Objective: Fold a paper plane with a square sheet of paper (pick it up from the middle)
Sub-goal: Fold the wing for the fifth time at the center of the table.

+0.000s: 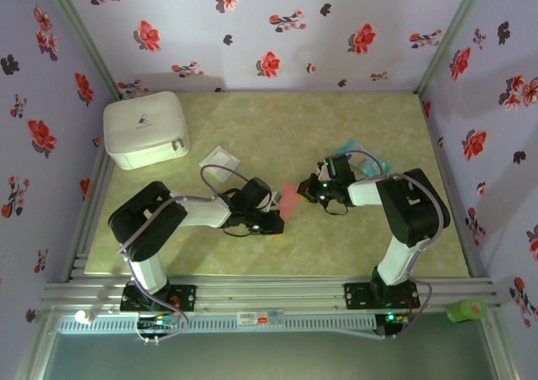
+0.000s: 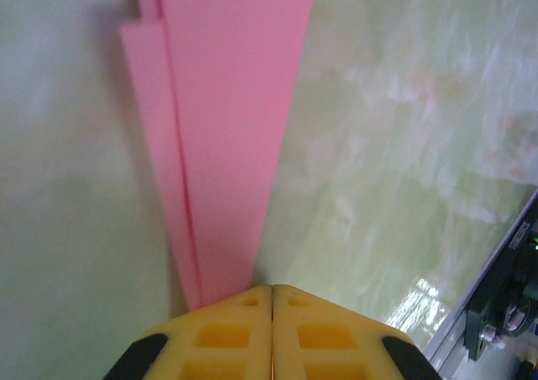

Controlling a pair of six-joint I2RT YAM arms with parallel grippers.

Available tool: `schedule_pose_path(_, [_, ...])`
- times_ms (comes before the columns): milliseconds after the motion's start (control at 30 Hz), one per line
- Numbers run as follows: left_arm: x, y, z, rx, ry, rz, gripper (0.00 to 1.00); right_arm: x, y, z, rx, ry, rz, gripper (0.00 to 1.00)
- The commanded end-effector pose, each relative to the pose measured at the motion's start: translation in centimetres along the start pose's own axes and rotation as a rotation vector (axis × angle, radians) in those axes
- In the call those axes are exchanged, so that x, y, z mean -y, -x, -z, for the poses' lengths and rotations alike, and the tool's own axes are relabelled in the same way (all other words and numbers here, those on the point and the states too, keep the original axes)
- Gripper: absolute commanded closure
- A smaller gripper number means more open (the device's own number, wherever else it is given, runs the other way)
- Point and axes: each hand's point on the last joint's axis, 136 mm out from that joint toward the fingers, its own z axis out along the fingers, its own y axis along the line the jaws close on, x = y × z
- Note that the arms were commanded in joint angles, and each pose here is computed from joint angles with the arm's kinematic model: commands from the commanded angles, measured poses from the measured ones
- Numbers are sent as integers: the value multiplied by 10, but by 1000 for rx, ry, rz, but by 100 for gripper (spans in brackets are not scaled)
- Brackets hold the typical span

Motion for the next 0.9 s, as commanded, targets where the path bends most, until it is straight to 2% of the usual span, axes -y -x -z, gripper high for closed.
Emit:
schedule_pose_path(0, [-27,-41,1,-107,88,70,92,50,-7,1,5,-187,-64,100])
schedule_pose_path(133, [-22,-41,9,-77,79,55,94,47,-6,2,11,-183,-65,100])
schedule_pose_path(300, [8,-16,32,22,43,-30,95,45,-5,4,13,-181,-61,100])
schedule_pose_path(500, [35,3,45,58,2,-103,95,43,-5,4,11,-177,-60,100])
schedule_pose_path(667, [27,34,43,91,45,-66,94,43,-5,4,9,-173,-61,100])
schedule_pose_path(867, [26,47,19,49,58,-85,93,38,-5,4,10,-156,-60,100])
